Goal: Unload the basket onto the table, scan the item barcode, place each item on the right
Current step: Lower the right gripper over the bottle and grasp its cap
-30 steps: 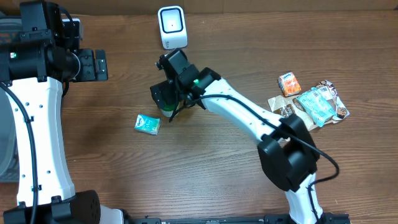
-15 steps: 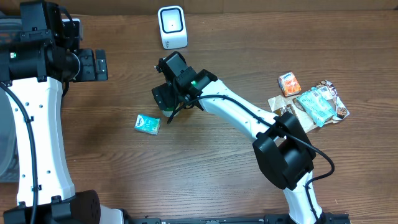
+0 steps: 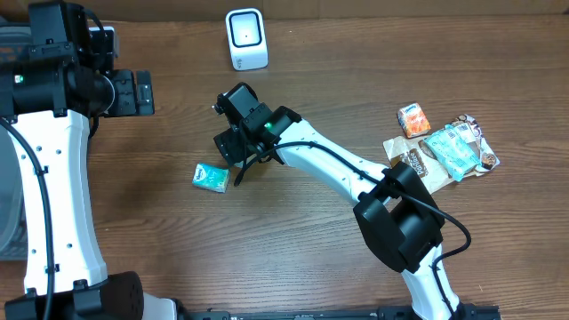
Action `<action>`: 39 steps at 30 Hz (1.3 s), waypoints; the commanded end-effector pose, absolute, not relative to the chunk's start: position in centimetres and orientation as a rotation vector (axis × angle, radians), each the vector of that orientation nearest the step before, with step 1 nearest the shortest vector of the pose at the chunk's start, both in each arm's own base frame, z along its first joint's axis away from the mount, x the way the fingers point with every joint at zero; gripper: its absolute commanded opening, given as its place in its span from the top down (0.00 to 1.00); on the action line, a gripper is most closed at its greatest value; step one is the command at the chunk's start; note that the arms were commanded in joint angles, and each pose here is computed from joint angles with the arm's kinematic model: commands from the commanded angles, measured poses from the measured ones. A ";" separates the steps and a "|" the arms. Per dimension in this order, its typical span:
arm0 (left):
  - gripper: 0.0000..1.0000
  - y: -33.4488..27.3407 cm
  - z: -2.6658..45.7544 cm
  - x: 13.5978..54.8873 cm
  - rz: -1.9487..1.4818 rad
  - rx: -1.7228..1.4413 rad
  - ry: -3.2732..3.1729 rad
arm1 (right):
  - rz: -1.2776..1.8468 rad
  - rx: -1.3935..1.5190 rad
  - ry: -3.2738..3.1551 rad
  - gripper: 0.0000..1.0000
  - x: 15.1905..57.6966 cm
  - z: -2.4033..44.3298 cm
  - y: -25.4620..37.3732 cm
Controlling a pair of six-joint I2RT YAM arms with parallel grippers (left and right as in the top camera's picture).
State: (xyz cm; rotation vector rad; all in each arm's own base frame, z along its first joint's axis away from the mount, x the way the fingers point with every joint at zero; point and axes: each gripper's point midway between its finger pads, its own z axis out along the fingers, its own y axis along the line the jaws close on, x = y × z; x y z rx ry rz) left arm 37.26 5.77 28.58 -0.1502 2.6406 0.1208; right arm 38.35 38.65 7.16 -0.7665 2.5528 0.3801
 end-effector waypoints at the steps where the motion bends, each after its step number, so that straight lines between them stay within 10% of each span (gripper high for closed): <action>1: 0.00 5.7 28.4 37.3 0.134 -0.124 2.648 | 0.300 -0.791 2.543 0.24 39.0 6.4 38.0; 13: 0.00 5.7 28.4 37.3 0.135 -0.123 2.648 | 0.282 -0.877 2.497 0.35 38.8 7.6 37.9; 39: 0.00 5.7 28.4 37.3 0.134 -0.123 2.648 | -0.095 -2.319 1.769 0.21 33.4 7.6 32.1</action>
